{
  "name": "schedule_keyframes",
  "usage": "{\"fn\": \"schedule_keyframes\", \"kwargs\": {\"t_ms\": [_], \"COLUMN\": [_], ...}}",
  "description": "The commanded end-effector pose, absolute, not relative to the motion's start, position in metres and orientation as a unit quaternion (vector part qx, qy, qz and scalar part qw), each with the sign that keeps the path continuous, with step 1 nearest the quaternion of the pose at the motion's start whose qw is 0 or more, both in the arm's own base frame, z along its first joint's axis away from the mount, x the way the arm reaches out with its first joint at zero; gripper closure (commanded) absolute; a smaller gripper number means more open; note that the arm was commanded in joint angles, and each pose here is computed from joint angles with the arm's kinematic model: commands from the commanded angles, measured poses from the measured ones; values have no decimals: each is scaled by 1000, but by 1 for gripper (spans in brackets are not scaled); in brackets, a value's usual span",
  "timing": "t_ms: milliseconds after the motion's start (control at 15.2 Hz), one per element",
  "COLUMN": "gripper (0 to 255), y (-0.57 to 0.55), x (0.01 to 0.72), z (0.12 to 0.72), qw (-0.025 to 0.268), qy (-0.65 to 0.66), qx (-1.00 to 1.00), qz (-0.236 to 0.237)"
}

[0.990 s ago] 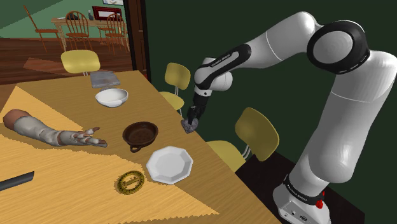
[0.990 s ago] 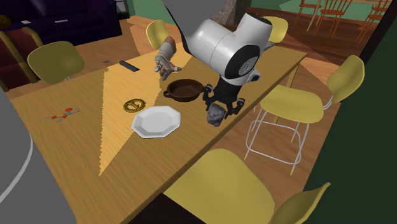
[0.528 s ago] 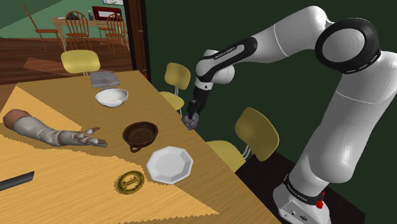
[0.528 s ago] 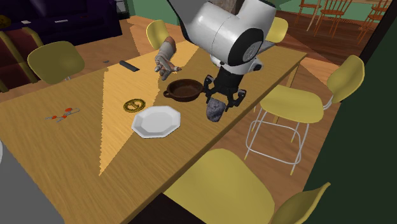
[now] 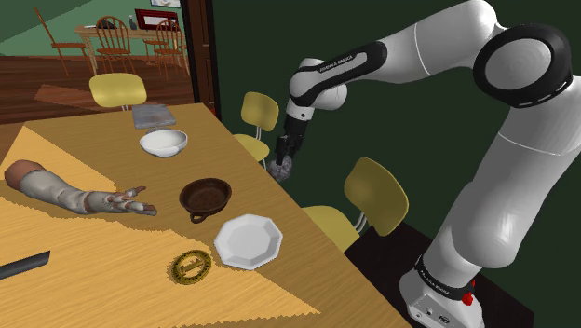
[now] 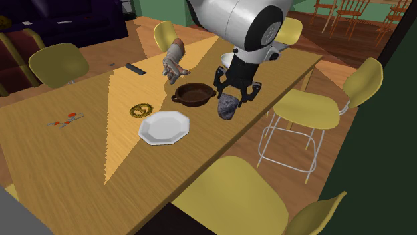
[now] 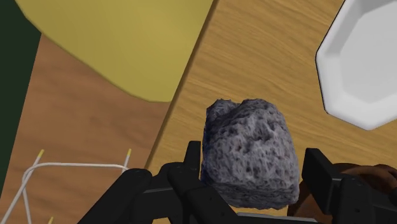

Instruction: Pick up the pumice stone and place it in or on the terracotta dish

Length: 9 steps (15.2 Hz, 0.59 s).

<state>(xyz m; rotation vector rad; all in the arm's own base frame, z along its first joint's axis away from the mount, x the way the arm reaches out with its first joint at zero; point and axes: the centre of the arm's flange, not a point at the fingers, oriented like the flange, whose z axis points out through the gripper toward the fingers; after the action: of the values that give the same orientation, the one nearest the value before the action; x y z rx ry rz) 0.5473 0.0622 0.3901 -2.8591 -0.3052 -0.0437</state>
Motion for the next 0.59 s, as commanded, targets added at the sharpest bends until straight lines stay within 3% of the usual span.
{"fn": "schedule_keyframes", "kwargs": {"t_ms": [0,528], "gripper": [255,255], "y": [62,85], "x": [546,557], "z": [402,436], "qw": [133,133], "qy": [-105,-105], "qx": [-985,-985], "qz": [-15,-15]}}
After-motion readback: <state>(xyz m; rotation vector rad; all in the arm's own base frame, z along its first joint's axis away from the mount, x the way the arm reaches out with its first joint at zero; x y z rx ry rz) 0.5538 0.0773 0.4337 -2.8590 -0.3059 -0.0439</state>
